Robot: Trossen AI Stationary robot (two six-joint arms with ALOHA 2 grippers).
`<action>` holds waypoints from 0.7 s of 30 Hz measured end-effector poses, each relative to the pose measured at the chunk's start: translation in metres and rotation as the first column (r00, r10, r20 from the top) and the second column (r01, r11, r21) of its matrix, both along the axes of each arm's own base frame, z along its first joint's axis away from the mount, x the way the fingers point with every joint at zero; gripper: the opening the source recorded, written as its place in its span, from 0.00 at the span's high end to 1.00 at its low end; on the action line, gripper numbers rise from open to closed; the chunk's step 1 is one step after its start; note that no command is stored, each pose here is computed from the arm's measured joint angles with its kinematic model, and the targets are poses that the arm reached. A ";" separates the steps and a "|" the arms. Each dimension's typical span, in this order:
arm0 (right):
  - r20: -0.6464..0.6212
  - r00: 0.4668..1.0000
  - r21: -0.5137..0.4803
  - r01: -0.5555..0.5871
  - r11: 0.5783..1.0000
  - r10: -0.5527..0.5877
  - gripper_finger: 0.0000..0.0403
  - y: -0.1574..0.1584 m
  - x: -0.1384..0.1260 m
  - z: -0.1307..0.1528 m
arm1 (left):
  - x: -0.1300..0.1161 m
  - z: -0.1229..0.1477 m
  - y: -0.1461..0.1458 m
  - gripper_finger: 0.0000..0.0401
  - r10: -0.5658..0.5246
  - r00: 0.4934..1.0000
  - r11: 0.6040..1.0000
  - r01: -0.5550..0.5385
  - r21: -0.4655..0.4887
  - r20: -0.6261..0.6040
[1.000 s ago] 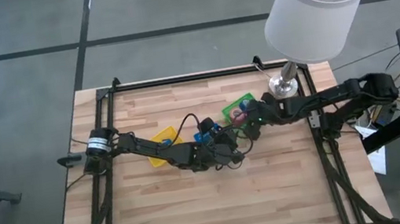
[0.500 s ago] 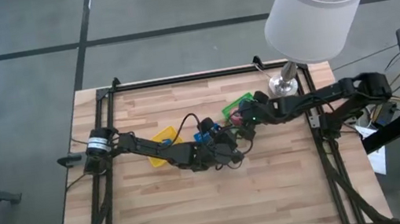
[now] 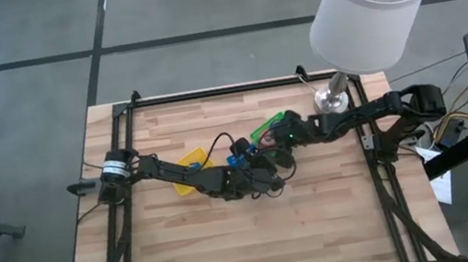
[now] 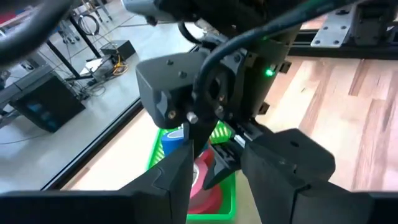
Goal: Pick and place Stapler, Stapler remover, tape
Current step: Put the blue tape into the green bin
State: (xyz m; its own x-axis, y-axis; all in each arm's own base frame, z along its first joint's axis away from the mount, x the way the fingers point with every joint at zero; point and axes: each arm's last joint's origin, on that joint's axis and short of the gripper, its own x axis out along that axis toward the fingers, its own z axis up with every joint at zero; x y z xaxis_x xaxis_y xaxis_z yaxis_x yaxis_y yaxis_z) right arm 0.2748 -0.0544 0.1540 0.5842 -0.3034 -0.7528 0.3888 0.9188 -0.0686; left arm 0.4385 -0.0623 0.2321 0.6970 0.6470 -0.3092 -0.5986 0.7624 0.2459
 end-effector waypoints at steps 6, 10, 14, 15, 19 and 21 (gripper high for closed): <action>0.016 0.999 -0.024 -0.031 0.999 0.031 0.55 0.002 -0.002 0.007 | -0.001 -0.001 0.000 0.63 0.000 1.000 1.000 0.000 0.003 -0.018; 0.012 0.994 -0.023 -0.106 0.994 0.107 0.55 0.005 -0.001 0.008 | -0.001 -0.002 0.000 0.63 0.000 1.000 1.000 0.000 0.003 -0.020; 0.010 0.995 -0.036 -0.097 0.995 0.097 0.55 0.005 -0.001 0.008 | -0.001 -0.002 0.000 0.63 0.001 1.000 1.000 0.000 0.003 -0.020; 0.006 0.997 -0.052 -0.082 0.995 0.082 0.55 0.004 -0.001 0.008 | -0.001 -0.002 0.000 0.63 0.001 1.000 1.000 -0.001 0.003 -0.020; -0.005 1.000 -0.151 0.016 0.988 -0.017 0.55 0.001 -0.003 0.010 | -0.001 -0.002 0.000 0.63 0.000 1.000 1.000 0.000 0.003 -0.020; -0.002 0.999 -0.183 0.048 0.982 -0.050 0.55 -0.001 -0.004 0.012 | -0.001 -0.002 0.000 0.63 0.000 1.000 1.000 0.000 0.003 -0.020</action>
State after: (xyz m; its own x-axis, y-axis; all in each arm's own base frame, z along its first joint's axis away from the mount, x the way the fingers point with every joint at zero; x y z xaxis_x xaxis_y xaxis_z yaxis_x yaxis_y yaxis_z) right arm 0.2709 -0.0549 0.1664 0.5604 -0.4647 -0.6856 0.4321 0.8702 -0.2367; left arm 0.4377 -0.0620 0.2305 0.6904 0.6483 -0.3212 -0.5937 0.7613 0.2605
